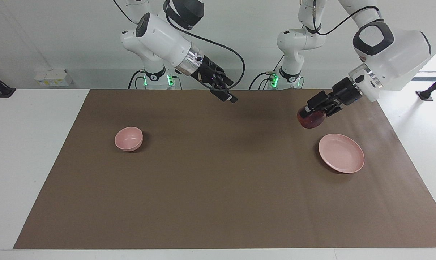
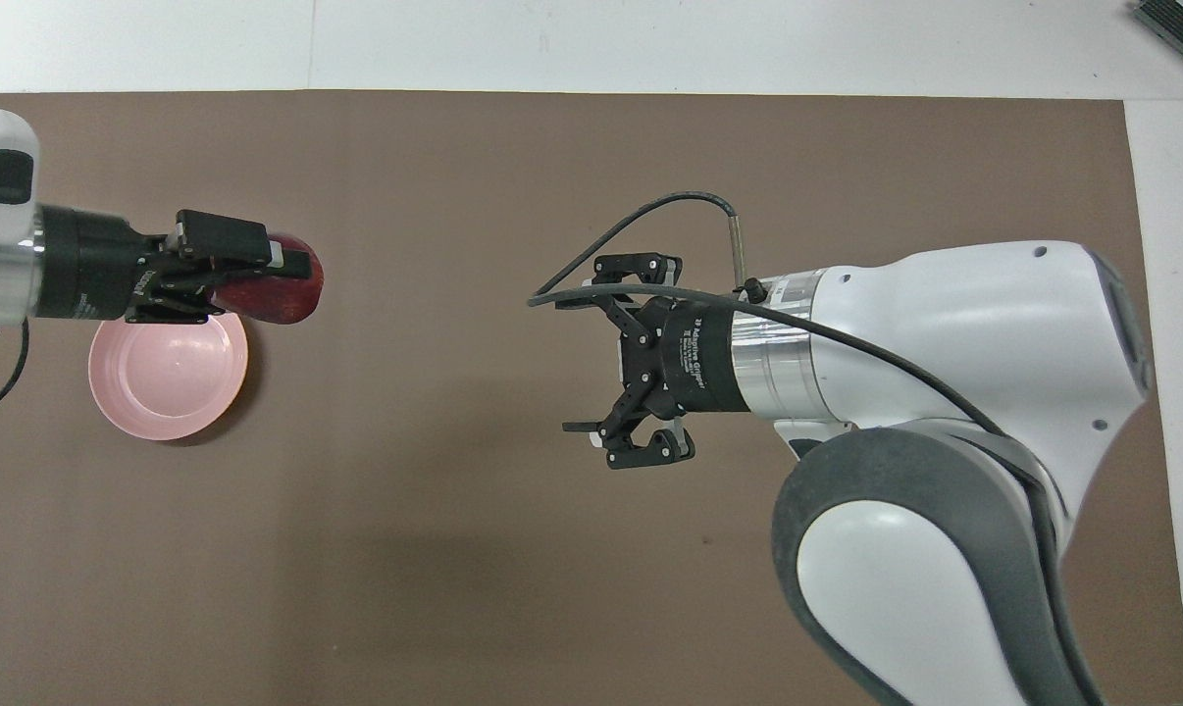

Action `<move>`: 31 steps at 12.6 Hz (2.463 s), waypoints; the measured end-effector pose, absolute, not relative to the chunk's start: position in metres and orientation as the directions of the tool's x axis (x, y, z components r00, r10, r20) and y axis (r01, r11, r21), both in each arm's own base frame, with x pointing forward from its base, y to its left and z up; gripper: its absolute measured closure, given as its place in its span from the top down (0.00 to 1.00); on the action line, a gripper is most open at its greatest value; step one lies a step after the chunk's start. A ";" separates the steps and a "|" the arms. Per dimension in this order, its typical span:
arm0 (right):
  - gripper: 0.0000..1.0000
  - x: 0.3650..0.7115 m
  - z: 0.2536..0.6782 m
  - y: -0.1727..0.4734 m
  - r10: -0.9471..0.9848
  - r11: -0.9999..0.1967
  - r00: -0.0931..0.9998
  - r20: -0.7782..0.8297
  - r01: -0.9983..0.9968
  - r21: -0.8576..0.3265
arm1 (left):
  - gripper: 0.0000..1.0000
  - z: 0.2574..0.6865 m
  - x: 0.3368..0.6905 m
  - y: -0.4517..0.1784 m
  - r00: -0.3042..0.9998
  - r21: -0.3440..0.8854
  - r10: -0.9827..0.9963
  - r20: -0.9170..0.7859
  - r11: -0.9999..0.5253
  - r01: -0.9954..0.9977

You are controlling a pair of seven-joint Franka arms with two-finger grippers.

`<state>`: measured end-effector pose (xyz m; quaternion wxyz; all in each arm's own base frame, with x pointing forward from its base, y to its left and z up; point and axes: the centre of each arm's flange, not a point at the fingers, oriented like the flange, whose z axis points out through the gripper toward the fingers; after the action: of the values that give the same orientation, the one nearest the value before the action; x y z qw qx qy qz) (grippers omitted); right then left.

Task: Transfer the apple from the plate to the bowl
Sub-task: 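Carry the apple toward the right gripper while the right gripper approaches, then grasp the apple with the right gripper and open the left gripper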

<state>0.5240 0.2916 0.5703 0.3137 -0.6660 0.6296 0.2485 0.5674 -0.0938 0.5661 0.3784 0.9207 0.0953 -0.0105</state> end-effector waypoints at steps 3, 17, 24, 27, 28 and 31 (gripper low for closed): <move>1.00 0.536 0.557 0.290 -0.684 0.074 -0.001 -0.730 -0.995 -0.069 | 0.73 0.585 0.558 -0.110 0.984 0.758 0.143 -0.102 -0.630 0.170; 1.00 0.553 0.537 0.337 -0.556 0.169 -0.080 -0.828 -0.985 -0.018 | 0.73 0.561 0.530 -0.227 0.999 0.765 0.042 -0.002 -0.644 0.029; 1.00 0.551 0.533 0.342 -0.591 0.136 -0.040 -0.806 -0.989 -0.050 | 0.73 0.560 0.525 -0.242 0.999 0.774 0.036 0.002 -0.632 0.021; 0.98 0.549 0.534 0.346 -0.591 0.128 -0.033 -0.806 -0.990 -0.053 | 0.73 0.560 0.523 -0.248 1.000 0.776 0.026 0.002 -0.631 0.015; 0.93 0.548 0.535 0.348 -0.595 0.118 -0.021 -0.803 -0.991 -0.062 | 0.73 0.560 0.523 -0.247 1.000 0.776 0.030 0.004 -0.631 0.015; 0.78 0.547 0.541 0.350 -0.628 0.088 0.026 -0.778 -0.991 -0.104 | 0.73 0.561 0.524 -0.246 1.000 0.778 0.029 0.010 -0.629 0.011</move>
<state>0.5474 0.3504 0.5415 0.3518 -0.6240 0.6484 0.2580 0.5241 -0.2462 0.5607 0.4308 0.9023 0.0111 0.0107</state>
